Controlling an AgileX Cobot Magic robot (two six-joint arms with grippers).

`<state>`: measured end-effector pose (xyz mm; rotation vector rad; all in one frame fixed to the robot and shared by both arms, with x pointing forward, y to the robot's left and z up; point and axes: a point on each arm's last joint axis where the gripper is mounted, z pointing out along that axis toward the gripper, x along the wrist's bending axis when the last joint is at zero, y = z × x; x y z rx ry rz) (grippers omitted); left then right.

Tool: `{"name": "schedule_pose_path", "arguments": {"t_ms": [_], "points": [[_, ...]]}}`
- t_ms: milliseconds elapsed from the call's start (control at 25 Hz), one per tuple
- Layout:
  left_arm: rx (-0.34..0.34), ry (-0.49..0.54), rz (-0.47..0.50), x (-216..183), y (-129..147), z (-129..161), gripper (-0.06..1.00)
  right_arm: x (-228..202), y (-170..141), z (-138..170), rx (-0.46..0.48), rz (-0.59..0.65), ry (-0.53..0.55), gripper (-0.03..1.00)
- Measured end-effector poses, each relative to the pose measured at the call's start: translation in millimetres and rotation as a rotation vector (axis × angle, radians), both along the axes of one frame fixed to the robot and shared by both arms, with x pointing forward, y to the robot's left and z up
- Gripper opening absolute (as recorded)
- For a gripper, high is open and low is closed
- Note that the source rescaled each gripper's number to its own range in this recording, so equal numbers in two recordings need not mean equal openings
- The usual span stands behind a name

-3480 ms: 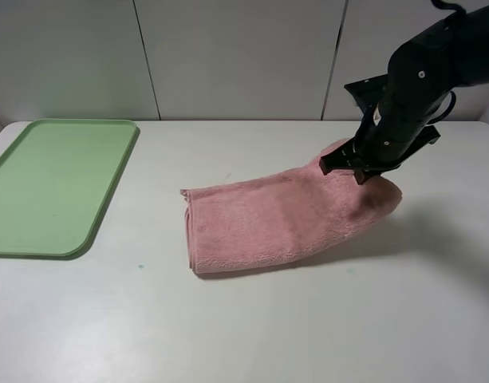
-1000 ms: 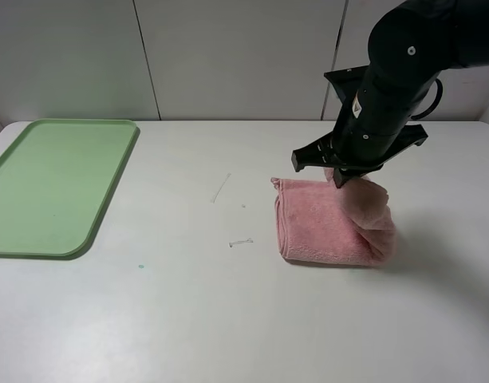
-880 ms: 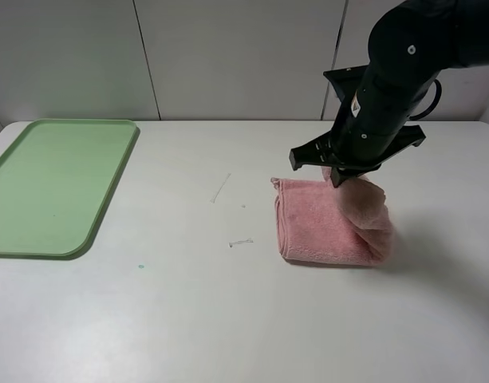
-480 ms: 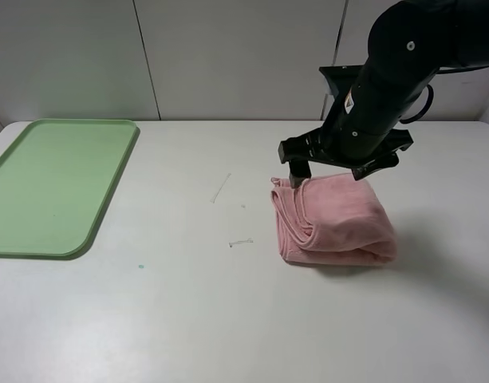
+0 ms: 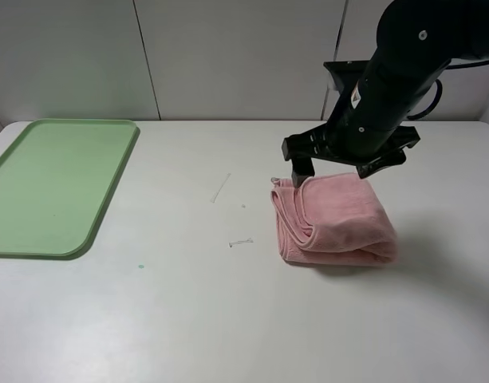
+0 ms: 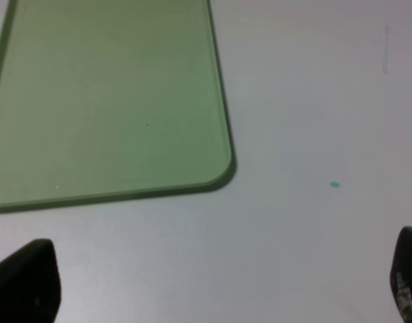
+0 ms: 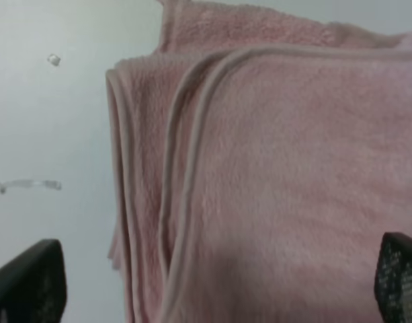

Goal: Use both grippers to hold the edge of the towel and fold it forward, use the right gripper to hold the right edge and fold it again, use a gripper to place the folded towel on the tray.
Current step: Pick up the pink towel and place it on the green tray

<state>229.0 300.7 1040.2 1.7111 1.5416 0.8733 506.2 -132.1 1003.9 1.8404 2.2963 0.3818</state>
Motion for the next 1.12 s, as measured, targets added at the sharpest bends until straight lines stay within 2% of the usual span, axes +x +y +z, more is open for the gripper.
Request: {"name": "schedule_pose_path", "arguments": {"t_ms": [360, 480, 760, 1120], "points": [[0.000, 0.000, 0.000, 0.0, 0.0, 0.0, 0.98, -39.4, -25.8, 45.8, -0.078, 0.093, 0.076, 1.00], [0.000, 0.000, 0.000, 0.0, 0.0, 0.0, 0.98, -56.8, -34.2, 62.0, -0.077, 0.145, 0.105, 1.00], [0.000, 0.000, 0.000, 0.0, 0.0, 0.0, 0.98, -102.5, -54.3, 77.9, 0.012, 0.264, 0.070, 1.00], [0.000, 0.000, 0.000, 0.0, 0.0, 0.0, 0.98, -165.4, -93.8, 86.5, 0.096, 0.278, -0.075, 1.00]]}}
